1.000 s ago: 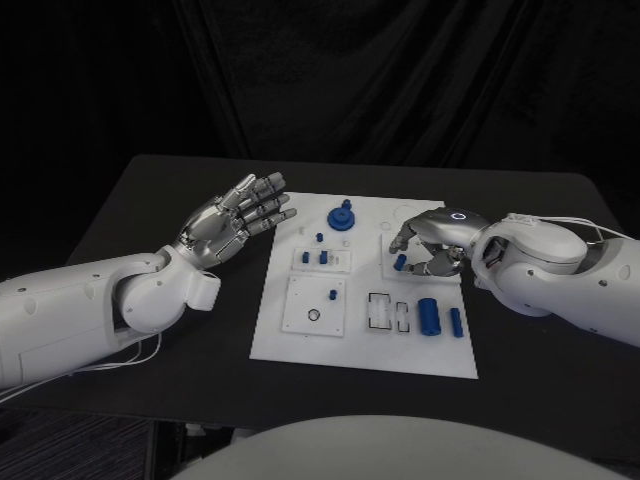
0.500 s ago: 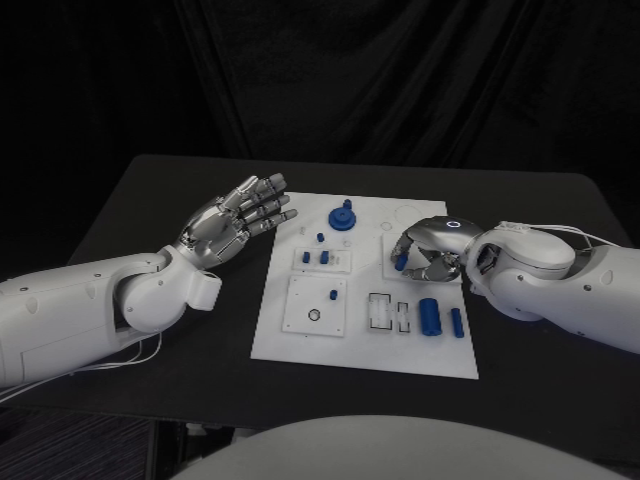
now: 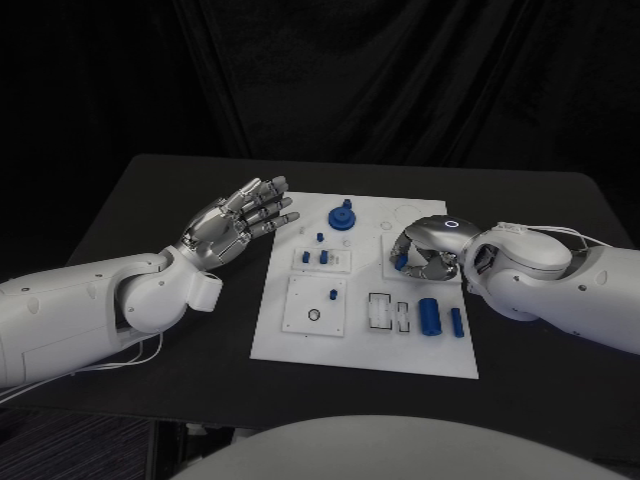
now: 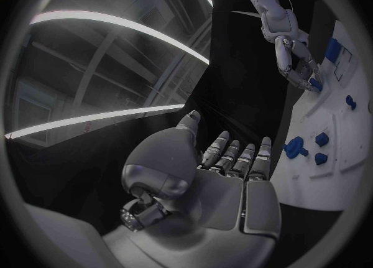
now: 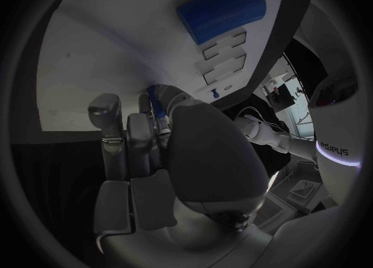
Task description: Assemble the parts on the task board
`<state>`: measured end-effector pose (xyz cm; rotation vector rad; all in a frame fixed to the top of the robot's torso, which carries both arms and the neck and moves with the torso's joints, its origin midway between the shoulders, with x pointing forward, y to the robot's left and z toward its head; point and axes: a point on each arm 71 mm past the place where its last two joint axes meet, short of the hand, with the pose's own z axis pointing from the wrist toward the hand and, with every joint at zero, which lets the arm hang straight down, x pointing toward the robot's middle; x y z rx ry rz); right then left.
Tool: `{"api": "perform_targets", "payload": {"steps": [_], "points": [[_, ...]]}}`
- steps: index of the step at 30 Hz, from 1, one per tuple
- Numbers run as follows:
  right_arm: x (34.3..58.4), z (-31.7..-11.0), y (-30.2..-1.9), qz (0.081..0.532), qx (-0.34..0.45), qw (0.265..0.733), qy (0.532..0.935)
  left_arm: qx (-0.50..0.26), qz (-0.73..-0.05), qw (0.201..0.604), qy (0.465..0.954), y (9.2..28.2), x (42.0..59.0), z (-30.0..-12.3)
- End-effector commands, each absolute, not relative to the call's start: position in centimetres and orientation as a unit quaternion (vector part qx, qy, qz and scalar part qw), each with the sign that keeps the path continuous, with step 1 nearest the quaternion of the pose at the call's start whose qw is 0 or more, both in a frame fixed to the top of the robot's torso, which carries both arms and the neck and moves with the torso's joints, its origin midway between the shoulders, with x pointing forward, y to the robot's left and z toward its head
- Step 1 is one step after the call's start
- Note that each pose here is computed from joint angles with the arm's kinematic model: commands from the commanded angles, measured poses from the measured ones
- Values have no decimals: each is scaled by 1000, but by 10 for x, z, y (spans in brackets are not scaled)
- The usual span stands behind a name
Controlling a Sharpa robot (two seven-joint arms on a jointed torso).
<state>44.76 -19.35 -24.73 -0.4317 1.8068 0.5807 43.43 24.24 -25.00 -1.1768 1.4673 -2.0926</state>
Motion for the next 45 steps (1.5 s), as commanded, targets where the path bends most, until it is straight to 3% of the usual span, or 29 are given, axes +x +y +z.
{"api": "perform_targets", "payload": {"steps": [1, 12, 20, 26, 45], "points": [[447, -243, -193, 262, -177, 587, 745, -412, -738, 153, 513, 241, 433, -250], [440, -232, -194, 280, -166, 613, 720, -413, -735, 148, 517, 241, 433, -252], [432, -195, -184, 293, -171, 626, 702, -414, -733, 148, 519, 241, 433, -252], [414, -172, -155, 322, -205, 614, 690, -412, -733, 143, 522, 239, 433, -253], [387, -223, -74, 341, -335, 555, 681, -410, -733, 134, 526, 237, 435, -254]]}}
